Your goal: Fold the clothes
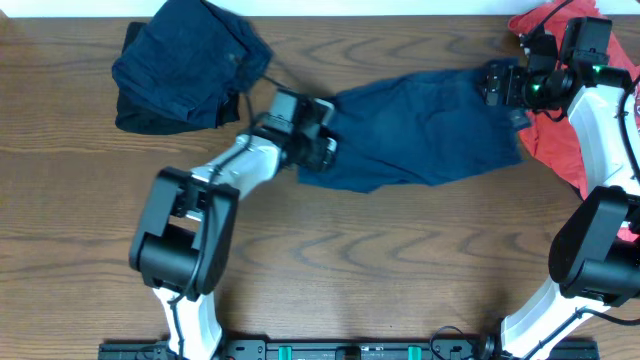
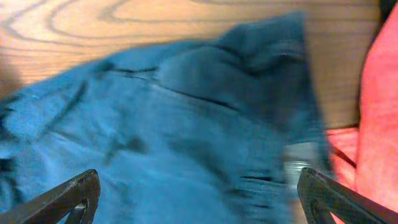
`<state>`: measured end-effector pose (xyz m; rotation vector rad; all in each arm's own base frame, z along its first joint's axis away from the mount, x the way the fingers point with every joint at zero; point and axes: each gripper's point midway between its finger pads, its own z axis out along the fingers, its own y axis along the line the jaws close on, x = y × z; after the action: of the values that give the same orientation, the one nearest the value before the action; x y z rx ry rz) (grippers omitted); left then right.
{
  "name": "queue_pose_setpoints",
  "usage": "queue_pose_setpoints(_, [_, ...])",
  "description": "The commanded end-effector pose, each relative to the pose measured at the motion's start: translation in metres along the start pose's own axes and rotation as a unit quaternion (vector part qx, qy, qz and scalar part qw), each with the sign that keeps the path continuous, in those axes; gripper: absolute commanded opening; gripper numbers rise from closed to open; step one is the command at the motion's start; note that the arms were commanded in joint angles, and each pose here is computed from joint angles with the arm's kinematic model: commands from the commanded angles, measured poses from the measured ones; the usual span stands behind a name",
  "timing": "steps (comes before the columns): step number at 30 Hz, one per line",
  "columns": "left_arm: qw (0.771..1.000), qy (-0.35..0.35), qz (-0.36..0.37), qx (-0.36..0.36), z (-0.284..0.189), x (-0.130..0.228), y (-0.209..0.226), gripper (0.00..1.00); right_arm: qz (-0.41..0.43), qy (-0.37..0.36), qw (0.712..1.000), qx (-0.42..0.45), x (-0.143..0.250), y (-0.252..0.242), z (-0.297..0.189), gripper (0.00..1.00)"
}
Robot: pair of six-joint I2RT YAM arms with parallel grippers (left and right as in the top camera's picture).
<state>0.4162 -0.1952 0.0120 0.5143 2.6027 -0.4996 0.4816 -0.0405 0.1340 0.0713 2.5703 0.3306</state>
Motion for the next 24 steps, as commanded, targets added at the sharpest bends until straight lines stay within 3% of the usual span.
queue_pose_setpoints(1, [0.997, 0.016, -0.058, -0.055, -0.006, 0.009, 0.051, 0.7, -0.002, 0.003, 1.0, 0.016, 0.0, -0.006, 0.0, 0.99])
queue_pose_setpoints(6, [0.995, 0.03, -0.071, -0.063, -0.013, 0.018, 0.071, 0.71, -0.004, 0.018, 1.0, 0.01, 0.007, -0.002, 0.015, 0.99])
queue_pose_setpoints(24, [0.995, 0.049, -0.065, -0.06, -0.012, 0.027, 0.064, 0.71, 0.022, 0.126, 0.992, -0.01, 0.069, -0.023, 0.09, 0.99])
